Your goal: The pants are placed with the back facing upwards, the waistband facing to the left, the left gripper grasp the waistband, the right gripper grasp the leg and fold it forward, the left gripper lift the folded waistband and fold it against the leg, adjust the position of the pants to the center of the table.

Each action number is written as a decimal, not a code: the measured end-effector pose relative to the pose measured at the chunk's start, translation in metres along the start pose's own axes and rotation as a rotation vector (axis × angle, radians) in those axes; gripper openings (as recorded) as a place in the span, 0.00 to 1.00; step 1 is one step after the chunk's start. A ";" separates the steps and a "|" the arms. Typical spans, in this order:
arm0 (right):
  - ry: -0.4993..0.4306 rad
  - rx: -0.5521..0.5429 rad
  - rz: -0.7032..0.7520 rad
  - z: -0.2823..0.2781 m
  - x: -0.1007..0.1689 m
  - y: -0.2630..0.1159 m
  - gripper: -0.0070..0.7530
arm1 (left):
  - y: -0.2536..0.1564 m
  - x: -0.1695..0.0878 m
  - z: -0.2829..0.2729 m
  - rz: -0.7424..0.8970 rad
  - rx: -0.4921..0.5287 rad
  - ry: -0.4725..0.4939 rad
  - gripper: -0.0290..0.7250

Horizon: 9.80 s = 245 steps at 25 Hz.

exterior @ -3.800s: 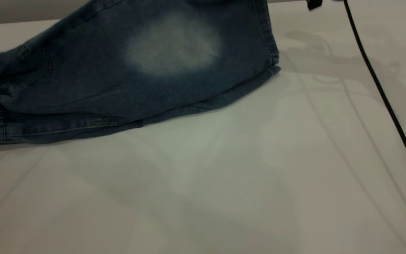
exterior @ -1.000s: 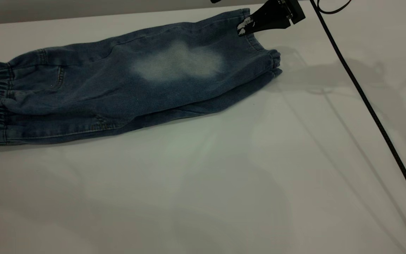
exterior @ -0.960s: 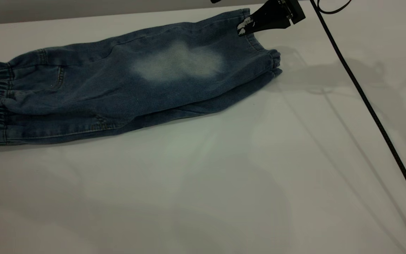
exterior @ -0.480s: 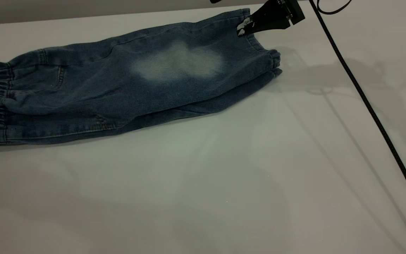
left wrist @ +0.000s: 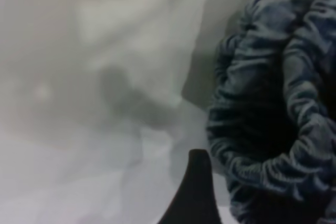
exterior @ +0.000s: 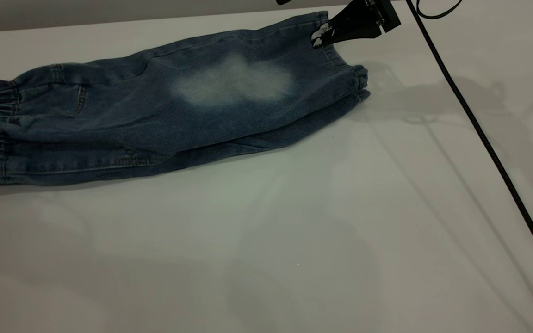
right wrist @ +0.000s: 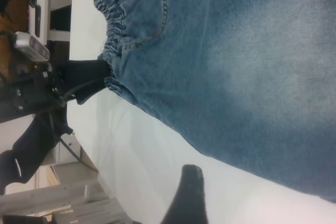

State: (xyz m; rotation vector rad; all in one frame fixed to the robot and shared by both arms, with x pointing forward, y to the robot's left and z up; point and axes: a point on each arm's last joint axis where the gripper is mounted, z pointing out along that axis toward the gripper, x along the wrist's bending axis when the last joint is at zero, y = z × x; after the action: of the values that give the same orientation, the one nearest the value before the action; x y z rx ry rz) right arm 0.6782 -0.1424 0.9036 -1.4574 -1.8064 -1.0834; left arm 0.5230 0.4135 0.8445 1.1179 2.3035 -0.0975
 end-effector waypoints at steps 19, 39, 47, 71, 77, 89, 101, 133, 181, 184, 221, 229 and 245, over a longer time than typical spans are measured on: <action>-0.003 -0.002 -0.007 0.000 -0.001 0.000 0.77 | -0.016 -0.006 -0.002 0.076 0.172 -0.069 0.82; -0.013 -0.007 -0.014 0.001 -0.002 0.000 0.77 | -0.010 0.008 0.022 0.017 0.064 -0.058 0.82; -0.012 -0.008 -0.013 0.001 -0.002 0.001 0.77 | -0.004 0.008 0.028 -0.007 -0.020 -0.091 0.76; -0.040 -0.014 -0.059 0.060 0.036 -0.012 0.77 | -0.034 -0.044 -0.031 0.128 -0.156 -0.064 0.23; -0.063 -0.040 -0.141 0.094 0.067 -0.017 0.77 | -0.059 -0.060 -0.070 0.181 -0.175 -0.103 0.23; -0.002 0.042 -0.182 0.160 0.091 -0.027 0.76 | -0.082 -0.095 -0.138 0.326 -0.282 -0.202 0.23; 0.017 0.255 -0.295 0.233 0.130 -0.090 0.76 | -0.087 -0.102 -0.150 0.355 -0.318 -0.226 0.23; -0.240 0.146 -0.378 0.204 0.061 -0.043 0.76 | -0.096 -0.110 -0.154 0.447 -0.270 -0.305 0.23; -0.354 -0.041 -0.488 0.072 0.093 0.033 0.76 | -0.102 -0.152 -0.105 0.581 -0.314 -0.353 0.23; -0.360 -0.093 -0.484 0.040 0.100 0.045 0.76 | -0.098 -0.159 -0.093 0.626 -0.291 -0.380 0.23; -0.417 -0.023 -0.522 -0.022 0.111 0.047 0.72 | -0.109 -0.243 0.035 0.883 -0.091 -0.261 0.89; -0.482 -0.001 -0.549 -0.025 0.105 0.047 0.72 | -0.102 -0.259 -0.038 0.950 -0.301 -0.267 0.84; -0.429 0.168 -0.596 0.083 0.102 0.009 0.72 | -0.122 -0.261 -0.176 0.967 -0.637 -0.461 0.78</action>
State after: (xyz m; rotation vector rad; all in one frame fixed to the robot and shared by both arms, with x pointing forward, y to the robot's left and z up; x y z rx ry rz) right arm 0.6669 -0.0185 0.9479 -1.1307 -2.6785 -0.8845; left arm 0.4782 0.2051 1.1058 1.5008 1.0828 0.6285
